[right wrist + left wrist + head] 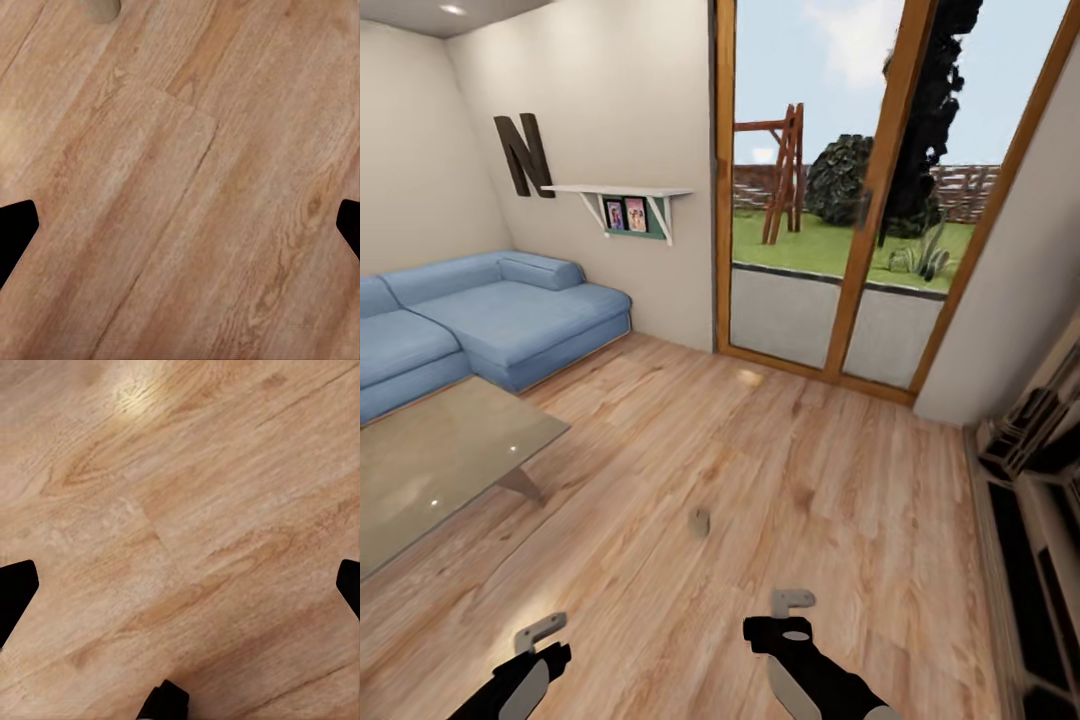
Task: Place each of the two pumpkins and all three candles from the living room inside a cabinet in the living room (use any cabinet), then make sure every cabinet is closed, and position the cauldron so it is next to a table in the living room.
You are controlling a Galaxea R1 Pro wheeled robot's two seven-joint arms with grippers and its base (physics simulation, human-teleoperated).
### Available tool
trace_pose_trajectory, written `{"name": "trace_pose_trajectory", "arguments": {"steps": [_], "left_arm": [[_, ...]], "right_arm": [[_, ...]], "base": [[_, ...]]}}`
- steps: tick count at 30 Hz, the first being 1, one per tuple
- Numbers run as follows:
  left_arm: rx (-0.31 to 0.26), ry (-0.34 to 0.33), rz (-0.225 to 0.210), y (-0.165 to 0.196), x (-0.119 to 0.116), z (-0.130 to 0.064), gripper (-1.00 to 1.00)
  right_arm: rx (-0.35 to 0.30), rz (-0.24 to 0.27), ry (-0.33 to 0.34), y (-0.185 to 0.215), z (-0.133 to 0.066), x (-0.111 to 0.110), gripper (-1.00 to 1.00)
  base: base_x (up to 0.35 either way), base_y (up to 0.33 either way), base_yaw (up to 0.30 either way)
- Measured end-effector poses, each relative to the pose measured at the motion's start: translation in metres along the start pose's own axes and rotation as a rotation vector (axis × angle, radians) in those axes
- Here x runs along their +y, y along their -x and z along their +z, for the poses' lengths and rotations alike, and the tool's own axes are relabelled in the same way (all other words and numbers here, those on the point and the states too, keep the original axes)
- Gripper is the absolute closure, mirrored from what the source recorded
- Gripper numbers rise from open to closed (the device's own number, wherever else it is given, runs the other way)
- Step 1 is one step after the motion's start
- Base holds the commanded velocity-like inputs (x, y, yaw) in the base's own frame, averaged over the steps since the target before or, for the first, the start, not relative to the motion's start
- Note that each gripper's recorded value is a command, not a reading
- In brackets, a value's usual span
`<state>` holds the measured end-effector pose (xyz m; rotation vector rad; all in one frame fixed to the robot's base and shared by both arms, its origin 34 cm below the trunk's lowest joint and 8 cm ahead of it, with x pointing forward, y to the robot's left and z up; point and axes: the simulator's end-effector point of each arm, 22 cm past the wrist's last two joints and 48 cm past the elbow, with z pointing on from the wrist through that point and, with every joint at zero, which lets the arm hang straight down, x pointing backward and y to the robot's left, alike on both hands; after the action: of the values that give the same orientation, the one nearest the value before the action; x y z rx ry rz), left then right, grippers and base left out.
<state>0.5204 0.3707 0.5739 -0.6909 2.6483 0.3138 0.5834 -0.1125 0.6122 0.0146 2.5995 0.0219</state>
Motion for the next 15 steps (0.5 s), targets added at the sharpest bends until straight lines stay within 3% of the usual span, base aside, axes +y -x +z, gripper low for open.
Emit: {"name": "trace_pose_trajectory", "arguments": {"steps": [5, 15], "left_arm": [[-0.001, -0.003, 0.017, -0.0011, -0.0019, -0.0002, -1.0], [-0.001, -0.003, 0.018, -0.0013, -0.0022, -0.0001, -1.0]], "right_arm": [[-0.001, 0.001, -0.003, -0.0003, 0.0004, -0.002, -1.0], [-0.002, 0.0, -0.002, 0.0, 0.0006, -0.0021, -1.0]], "base": [[0.316, -0.095, 0.037], [0.242, -0.247, 0.002]]}}
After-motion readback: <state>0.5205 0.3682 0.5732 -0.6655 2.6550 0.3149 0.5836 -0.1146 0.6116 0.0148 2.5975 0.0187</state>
